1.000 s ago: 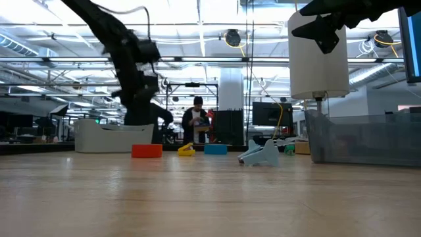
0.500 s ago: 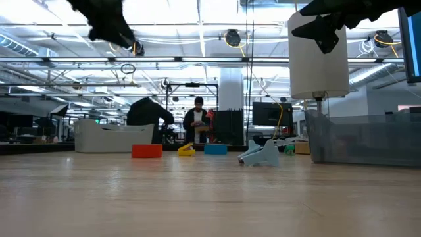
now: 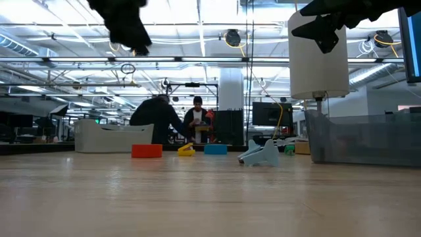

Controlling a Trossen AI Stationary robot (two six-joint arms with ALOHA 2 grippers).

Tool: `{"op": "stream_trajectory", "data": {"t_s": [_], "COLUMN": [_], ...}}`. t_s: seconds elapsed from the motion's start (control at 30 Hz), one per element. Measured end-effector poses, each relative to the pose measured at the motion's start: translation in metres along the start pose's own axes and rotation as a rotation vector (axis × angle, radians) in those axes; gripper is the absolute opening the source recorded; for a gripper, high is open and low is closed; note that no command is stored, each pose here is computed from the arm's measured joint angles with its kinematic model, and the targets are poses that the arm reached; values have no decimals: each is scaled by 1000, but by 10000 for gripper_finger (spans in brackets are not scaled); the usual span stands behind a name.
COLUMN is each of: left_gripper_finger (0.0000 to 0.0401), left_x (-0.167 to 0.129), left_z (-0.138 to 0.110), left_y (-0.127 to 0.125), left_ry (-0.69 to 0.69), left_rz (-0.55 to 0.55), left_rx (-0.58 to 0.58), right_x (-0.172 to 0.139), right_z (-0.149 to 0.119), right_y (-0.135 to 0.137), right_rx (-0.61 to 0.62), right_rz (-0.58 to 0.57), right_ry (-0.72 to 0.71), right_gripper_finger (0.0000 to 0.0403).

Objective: Pick and place Stapler, Stapler remover, tape
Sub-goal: Put the small yellow stapler into the gray bin

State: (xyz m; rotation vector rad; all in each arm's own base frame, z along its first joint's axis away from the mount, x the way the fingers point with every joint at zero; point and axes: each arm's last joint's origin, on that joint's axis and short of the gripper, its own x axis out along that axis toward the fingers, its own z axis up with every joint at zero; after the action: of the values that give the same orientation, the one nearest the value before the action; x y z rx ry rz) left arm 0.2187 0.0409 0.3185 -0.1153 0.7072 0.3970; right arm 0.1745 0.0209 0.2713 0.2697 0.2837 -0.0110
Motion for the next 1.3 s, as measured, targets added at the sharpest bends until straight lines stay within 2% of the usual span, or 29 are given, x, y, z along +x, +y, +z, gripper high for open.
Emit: {"op": "stream_trajectory", "data": {"t_s": [0.2,0.4,0.7,0.8,1.1,1.3], "left_gripper_finger": [232,232,232,232,232,232], "left_x": [64,108,157,173,207,221], "left_z": [2,5,35,38,19,4], "left_y": [-19,-25,-11,-1,24,26], "left_ry": [76,103,216,276,459,539], "left_rz": [-3,0,-38,-44,-95,-186], "left_rx": [187,341,353,355,348,460], "right_x": [0,0,0,0,0,0], "right_z": [0,0,0,0,-2,-2], "right_y": [0,0,0,0,-1,-1], "right_rx": [0,0,3,21,24,21], "right_rz": [0,0,0,0,-8,-7], "right_ry": [0,0,0,0,25,23], "right_gripper_finger": [210,210,210,210,210,210]}}
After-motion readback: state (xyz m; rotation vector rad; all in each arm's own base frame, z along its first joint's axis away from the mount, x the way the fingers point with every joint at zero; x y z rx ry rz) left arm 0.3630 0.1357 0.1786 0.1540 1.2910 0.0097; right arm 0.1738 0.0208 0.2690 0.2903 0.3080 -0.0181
